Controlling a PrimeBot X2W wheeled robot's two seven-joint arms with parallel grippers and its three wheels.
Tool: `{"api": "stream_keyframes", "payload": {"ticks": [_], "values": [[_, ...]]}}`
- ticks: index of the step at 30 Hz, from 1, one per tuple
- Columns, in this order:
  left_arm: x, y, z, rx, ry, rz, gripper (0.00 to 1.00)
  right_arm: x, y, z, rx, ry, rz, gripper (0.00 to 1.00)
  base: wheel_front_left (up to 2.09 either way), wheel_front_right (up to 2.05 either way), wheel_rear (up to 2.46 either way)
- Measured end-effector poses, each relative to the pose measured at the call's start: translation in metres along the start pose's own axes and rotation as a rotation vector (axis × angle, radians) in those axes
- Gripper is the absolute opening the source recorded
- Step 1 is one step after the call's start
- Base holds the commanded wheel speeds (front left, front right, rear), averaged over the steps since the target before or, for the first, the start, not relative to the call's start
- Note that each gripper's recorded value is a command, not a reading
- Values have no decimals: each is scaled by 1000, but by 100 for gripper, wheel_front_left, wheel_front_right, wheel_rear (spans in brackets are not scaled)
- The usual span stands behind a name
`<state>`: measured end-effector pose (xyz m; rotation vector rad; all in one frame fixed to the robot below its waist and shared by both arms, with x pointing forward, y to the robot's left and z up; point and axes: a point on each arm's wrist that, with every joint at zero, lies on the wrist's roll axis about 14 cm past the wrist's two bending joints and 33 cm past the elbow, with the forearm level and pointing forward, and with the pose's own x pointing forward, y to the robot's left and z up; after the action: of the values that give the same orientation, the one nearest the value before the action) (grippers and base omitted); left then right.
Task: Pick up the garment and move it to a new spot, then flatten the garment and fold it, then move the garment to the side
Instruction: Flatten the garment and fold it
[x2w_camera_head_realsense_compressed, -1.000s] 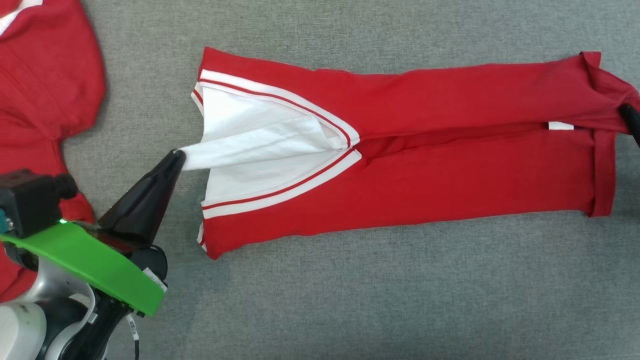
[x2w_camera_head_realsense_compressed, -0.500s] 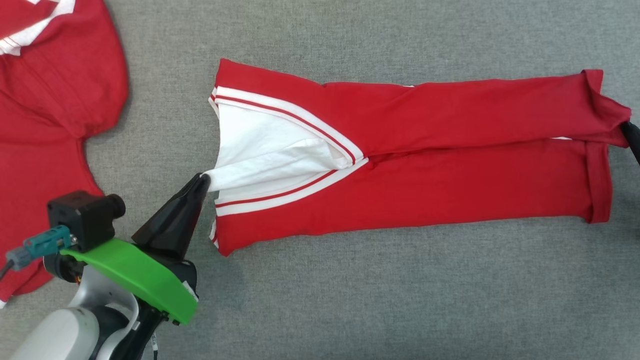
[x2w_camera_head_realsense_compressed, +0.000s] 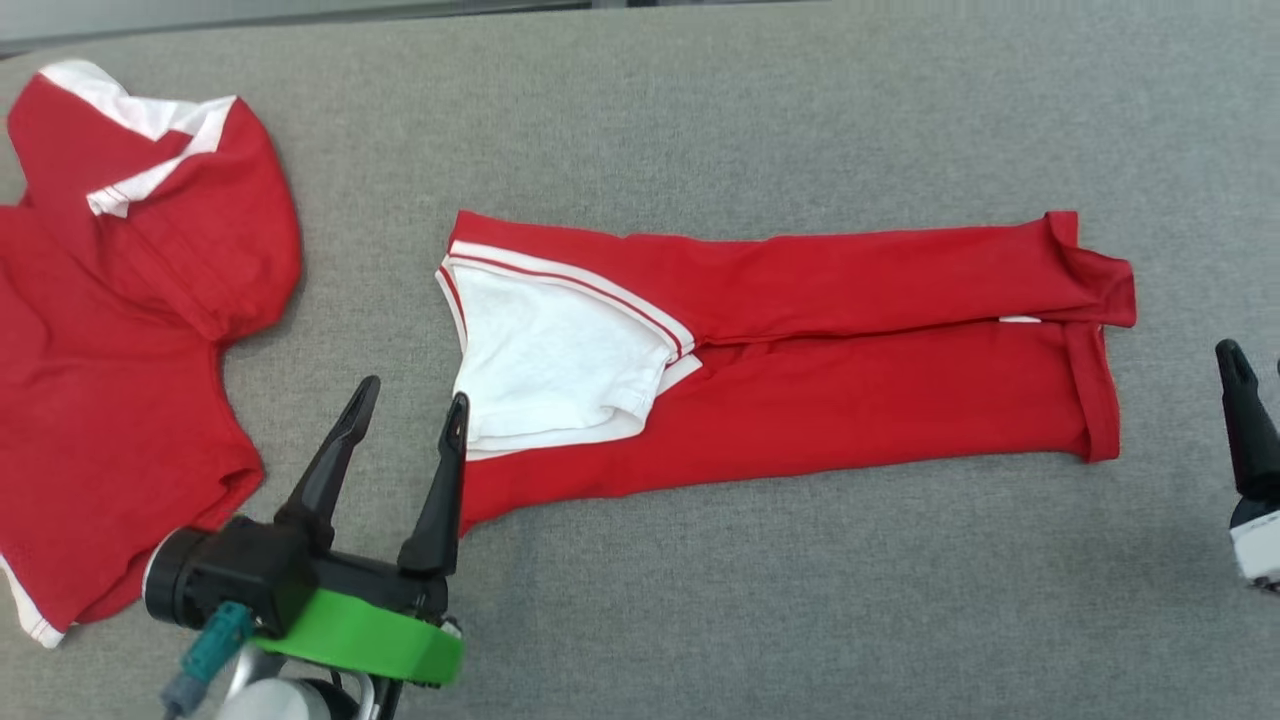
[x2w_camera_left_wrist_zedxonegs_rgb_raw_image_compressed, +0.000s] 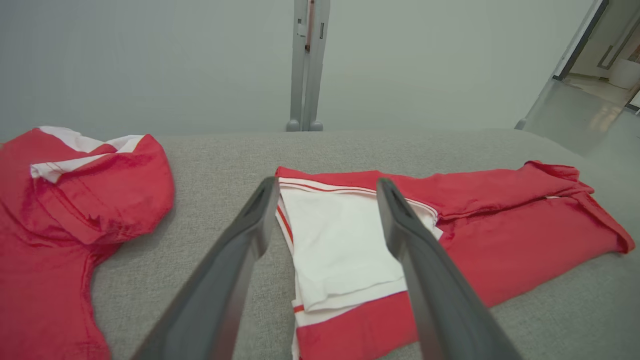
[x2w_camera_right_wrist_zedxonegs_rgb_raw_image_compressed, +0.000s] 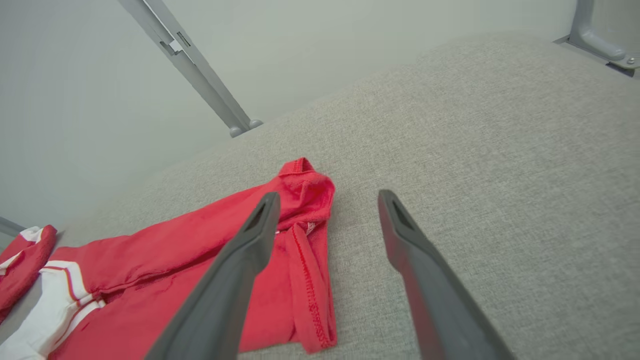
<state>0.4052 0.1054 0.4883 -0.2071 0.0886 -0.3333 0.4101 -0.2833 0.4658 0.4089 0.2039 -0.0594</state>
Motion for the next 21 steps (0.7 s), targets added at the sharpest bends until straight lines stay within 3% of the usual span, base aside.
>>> {"api": "stream_keyframes", "payload": {"ticks": [6,10,21], "values": [[-14,-4,4,82,-72,92,100,-27,11,1,-58,-110,19,100,0,0,0],[-17,-17,29,116,-176,103,100,-39,20,1,-21,-180,32,100,0,0,0],[-39,-21,18,98,-173,148,100,-27,18,-25,-22,-144,-7,100,0,0,0]]}}
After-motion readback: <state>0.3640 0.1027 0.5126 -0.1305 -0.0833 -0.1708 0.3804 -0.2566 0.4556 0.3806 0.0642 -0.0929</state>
